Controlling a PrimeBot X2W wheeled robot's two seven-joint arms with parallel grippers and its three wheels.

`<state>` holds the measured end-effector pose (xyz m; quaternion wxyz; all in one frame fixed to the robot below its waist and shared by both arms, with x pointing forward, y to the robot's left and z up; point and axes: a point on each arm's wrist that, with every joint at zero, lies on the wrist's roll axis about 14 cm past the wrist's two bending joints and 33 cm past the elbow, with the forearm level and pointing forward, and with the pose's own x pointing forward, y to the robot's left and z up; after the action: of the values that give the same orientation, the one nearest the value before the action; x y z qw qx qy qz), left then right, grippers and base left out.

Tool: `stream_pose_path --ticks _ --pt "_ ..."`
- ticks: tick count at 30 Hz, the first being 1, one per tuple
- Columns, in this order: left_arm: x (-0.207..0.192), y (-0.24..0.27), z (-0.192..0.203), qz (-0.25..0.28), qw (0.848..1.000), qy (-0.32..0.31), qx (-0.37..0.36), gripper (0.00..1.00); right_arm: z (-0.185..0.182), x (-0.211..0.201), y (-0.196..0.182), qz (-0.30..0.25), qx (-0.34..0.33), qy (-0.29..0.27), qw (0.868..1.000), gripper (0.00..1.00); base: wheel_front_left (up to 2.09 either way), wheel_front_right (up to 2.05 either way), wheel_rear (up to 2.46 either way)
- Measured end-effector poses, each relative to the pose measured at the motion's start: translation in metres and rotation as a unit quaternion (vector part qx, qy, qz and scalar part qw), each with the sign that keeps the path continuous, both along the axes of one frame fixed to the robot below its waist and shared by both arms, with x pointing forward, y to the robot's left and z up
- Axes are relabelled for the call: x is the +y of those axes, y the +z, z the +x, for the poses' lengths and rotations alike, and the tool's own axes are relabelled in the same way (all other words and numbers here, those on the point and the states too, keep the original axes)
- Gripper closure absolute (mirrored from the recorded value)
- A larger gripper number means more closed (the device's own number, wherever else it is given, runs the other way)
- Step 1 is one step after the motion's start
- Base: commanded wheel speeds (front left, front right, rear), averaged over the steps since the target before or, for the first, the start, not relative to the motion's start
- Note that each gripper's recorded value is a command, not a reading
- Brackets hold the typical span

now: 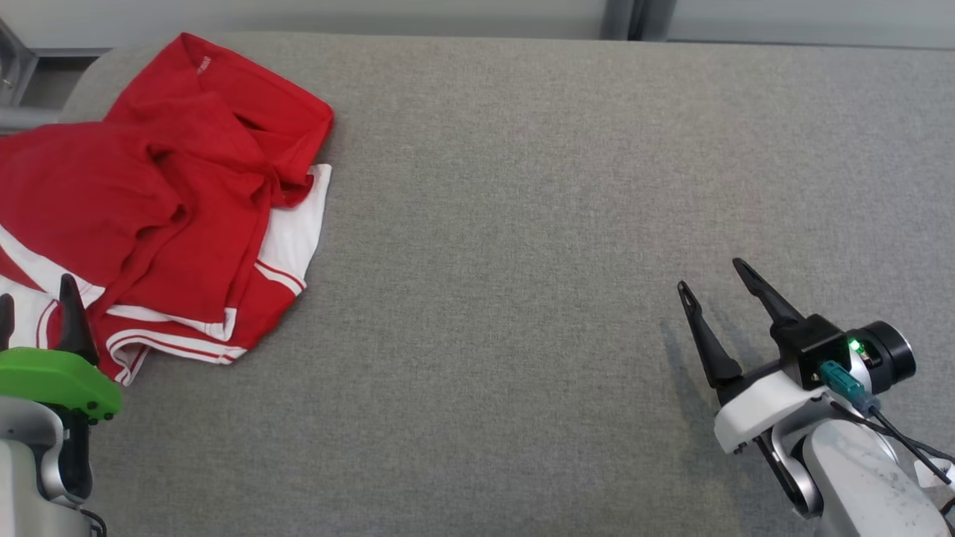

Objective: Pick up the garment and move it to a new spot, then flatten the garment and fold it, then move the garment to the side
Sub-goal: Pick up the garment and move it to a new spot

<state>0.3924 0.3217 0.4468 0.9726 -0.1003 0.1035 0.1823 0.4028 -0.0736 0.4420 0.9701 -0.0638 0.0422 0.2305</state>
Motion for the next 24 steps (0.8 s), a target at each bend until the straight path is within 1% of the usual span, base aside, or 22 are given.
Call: stream_pose_path --ticks 5,8,18,20,21,24 --pt "0.009 -0.024 0.015 -0.013 0.999 0.014 0.047 0.00 0.011 -0.003 -0.009 -0.002 0.006 -0.001 1.000 0.00 0.00 0.00 0.00" --pt "0.005 -0.038 0.027 -0.026 0.997 0.015 0.066 0.00 0.021 -0.007 -0.014 -0.002 0.008 -0.008 1.000 0.00 0.00 0.00 0.00" --pt "-0.018 -0.046 0.100 -0.037 0.998 -0.021 0.056 0.00 0.049 -0.016 -0.036 -0.008 0.018 -0.022 1.000 0.00 0.00 0.00 0.00" --pt "-0.020 -0.055 0.105 -0.040 0.997 -0.021 0.067 0.00 0.054 -0.016 -0.040 -0.006 0.021 -0.022 1.000 0.00 0.00 0.00 0.00" --pt "-0.020 -0.069 0.104 -0.042 0.995 -0.021 0.085 0.00 0.057 -0.015 -0.044 -0.005 0.025 -0.024 0.999 0.00 0.00 0.00 0.00" --pt "-0.021 -0.088 0.101 -0.044 0.993 -0.017 0.111 0.00 0.057 -0.015 -0.051 -0.001 0.034 -0.029 0.999 0.00 0.00 0.00 0.00"
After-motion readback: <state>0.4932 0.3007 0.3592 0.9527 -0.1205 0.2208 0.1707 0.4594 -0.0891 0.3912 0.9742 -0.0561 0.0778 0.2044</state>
